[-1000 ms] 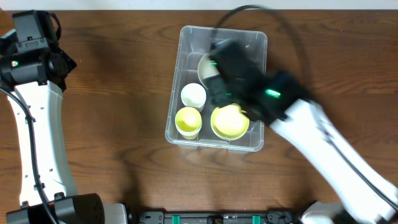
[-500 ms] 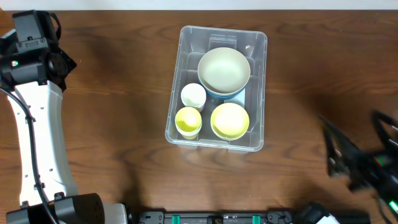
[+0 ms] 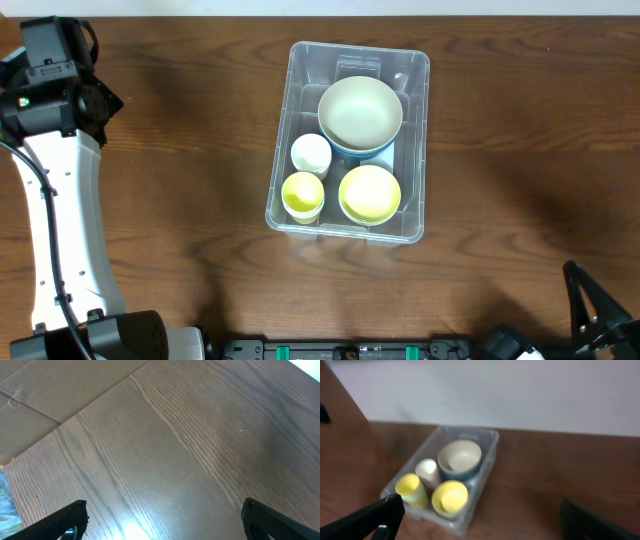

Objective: Pack container

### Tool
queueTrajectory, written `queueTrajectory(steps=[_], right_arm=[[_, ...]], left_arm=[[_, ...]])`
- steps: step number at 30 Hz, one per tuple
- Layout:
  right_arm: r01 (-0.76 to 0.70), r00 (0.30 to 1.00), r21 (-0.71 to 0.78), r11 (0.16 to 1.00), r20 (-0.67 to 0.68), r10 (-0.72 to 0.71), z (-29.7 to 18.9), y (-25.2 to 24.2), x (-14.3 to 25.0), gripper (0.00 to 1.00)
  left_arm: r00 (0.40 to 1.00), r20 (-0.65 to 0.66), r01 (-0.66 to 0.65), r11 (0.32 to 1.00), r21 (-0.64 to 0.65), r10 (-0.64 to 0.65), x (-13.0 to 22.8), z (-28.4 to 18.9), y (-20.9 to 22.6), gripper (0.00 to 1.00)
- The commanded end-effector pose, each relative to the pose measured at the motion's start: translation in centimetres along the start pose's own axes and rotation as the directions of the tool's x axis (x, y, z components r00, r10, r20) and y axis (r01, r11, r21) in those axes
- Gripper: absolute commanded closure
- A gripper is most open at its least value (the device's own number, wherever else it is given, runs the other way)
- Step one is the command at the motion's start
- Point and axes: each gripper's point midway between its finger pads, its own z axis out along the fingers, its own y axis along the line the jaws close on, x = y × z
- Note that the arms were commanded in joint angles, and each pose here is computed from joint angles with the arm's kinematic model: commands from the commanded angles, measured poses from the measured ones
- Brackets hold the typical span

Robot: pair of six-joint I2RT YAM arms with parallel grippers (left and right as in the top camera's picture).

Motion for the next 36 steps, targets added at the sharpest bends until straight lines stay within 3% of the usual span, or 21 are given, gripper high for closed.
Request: queueTrajectory(steps=[1, 6, 14, 19, 26, 32, 36], right_arm=[[0.018, 0.999, 0.025, 1.000, -0.041, -0.017, 0.0, -0.5, 1.1, 0.01], [0.095, 0.974, 0.066, 0.993, -0.210, -0.080, -0.6, -2.0, 5.1, 0.01], [0.077, 0.978, 0.062, 0.995, -0.198, -0.063, -0.4, -1.8, 4.9, 0.01], [0.015, 0.995, 0.091, 0.996, -0.097, -0.006, -0.9, -2.4, 5.1, 0.01], [-0.117, 0.985, 0.139, 0.983, 0.142, 0.097, -0.7, -3.1, 4.9, 0.01], [-0.155, 0.965, 0.119, 0.981, 0.229, 0.125, 3.1, -2.2, 5.1, 0.01], [-0.100, 0.953, 0.083, 0.992, 0.293, 0.072, 7.1, -1.0, 5.0, 0.01]], left_arm=[[1.000, 0.007, 0.012, 1.000, -0.015, -0.011, -0.2, 0.1, 0.3, 0.02], [1.000, 0.007, 0.012, 1.000, -0.015, -0.011, -0.2, 0.1, 0.3, 0.02], [1.000, 0.007, 0.012, 1.000, -0.015, -0.011, -0.2, 0.1, 0.3, 0.02], [1.000, 0.007, 0.012, 1.000, -0.015, -0.011, -0.2, 0.1, 0.3, 0.02], [1.000, 0.007, 0.012, 1.000, -0.015, -0.011, -0.2, 0.1, 0.3, 0.02], [1.000, 0.007, 0.012, 1.000, -0.015, -0.011, -0.2, 0.1, 0.3, 0.02], [1.000, 0.007, 0.012, 1.000, -0.015, -0.011, -0.2, 0.1, 0.3, 0.02]])
